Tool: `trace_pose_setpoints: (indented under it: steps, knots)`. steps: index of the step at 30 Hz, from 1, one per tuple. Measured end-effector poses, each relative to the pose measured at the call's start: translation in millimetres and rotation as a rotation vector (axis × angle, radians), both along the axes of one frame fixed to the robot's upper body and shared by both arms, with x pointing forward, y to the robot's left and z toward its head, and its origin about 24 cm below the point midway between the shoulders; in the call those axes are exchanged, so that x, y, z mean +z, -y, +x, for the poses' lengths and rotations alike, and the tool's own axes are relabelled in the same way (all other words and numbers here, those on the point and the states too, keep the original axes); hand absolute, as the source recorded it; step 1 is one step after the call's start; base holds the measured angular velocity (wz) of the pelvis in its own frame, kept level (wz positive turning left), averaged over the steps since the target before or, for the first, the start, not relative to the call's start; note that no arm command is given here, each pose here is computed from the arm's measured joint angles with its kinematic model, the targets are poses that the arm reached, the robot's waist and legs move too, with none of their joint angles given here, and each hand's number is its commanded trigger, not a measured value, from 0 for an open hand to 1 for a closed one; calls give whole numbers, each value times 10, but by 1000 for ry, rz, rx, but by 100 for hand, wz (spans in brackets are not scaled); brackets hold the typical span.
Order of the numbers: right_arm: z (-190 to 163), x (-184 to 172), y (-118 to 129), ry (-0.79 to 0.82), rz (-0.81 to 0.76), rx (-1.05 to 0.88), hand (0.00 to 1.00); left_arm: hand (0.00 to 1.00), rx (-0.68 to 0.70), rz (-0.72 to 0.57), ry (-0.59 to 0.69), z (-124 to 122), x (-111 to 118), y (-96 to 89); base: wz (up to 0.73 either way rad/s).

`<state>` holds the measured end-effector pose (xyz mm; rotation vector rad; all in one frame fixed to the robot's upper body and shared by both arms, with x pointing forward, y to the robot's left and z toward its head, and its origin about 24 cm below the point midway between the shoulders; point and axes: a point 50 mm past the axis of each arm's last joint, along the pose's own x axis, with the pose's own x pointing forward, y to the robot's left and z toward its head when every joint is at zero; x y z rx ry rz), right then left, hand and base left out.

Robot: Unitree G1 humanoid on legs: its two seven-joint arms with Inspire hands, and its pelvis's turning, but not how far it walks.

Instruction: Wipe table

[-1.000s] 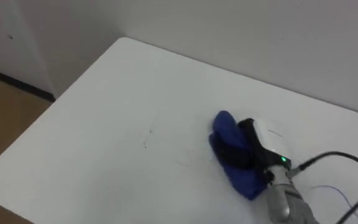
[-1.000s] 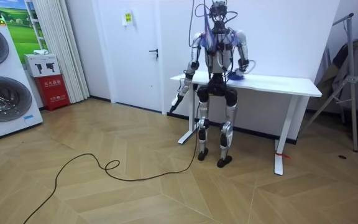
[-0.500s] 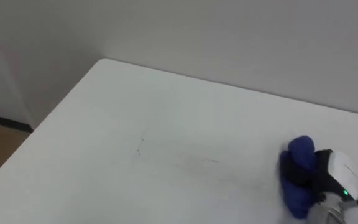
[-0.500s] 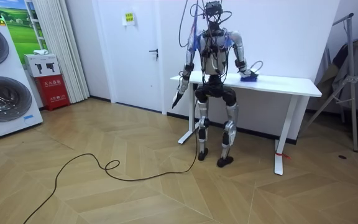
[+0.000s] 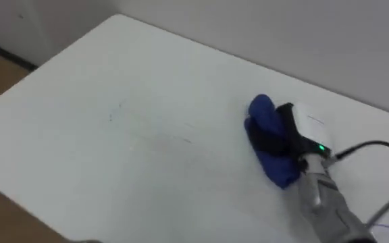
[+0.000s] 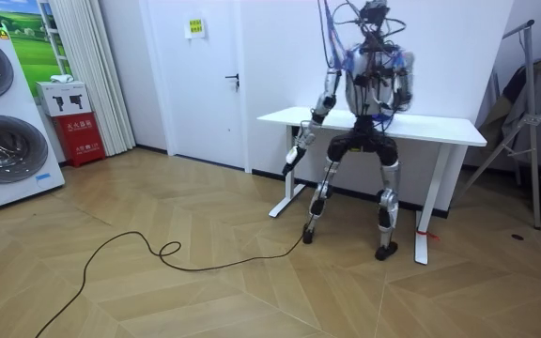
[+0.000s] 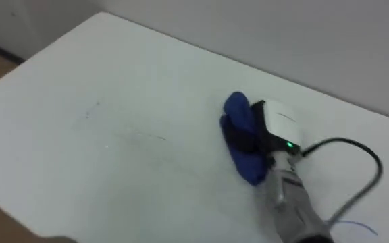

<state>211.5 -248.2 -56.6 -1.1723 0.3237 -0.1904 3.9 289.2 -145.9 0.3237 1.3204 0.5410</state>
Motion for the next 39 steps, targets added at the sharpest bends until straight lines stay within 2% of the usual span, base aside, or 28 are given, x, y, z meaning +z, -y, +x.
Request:
trace_pose_setpoints:
  steps: [3, 5, 7, 9, 12, 13, 16, 19, 22, 24, 27, 29, 34, 37, 39]
  knots:
    - [-165, -61, 152, -64, -23, -75, 100, 0, -12, -26, -17, -37, -39, 112, -27]
    - [-60, -40, 43, -75, 0, -65, 100, 0, -32, -51, -37, -41, -75, 211, -93]
    - [176, 62, -245, -56, 37, 15, 100, 0, -54, -65, -56, -29, -92, 261, -97]
    - [451, 173, -782, -39, 87, 198, 100, 0, -68, -42, -51, 78, -69, 187, 1]
    - [688, 323, -1192, -33, 95, 384, 100, 0, -94, -63, 18, 285, -89, 289, 43]
    - [689, 337, -1222, -26, 103, 401, 100, 0, -91, -64, 14, 274, -91, 287, 72]
    - [637, 283, -1176, -50, 89, 399, 100, 0, -62, -66, -46, 51, -90, 276, 54]
    - [410, 192, -1064, 1, 62, 418, 100, 0, 49, -55, -58, -83, -71, 203, -1]
    - [114, 79, -847, 70, 72, 335, 100, 0, 49, -42, -31, 21, -69, 203, 4]
    - [-239, -5, -525, 95, 44, 194, 100, 0, 21, 0, 25, 216, -22, 110, -27]
    - [-626, -90, -176, 102, 3, 27, 100, 0, -2, 33, 59, 300, 8, 77, -41]
    - [-730, -116, -79, 104, -6, -33, 100, 0, -7, 35, 61, 317, 7, 83, -30]
    - [-566, -123, -120, 93, 32, -73, 100, 0, 5, 25, 97, 387, 0, 152, -28]
    - [-270, -75, -311, 58, 61, -50, 100, 0, 3, 20, 81, 354, -24, 202, -47]
    - [95, 37, -577, 19, 49, 71, 100, 0, 8, 15, 42, 292, -54, 234, -66]
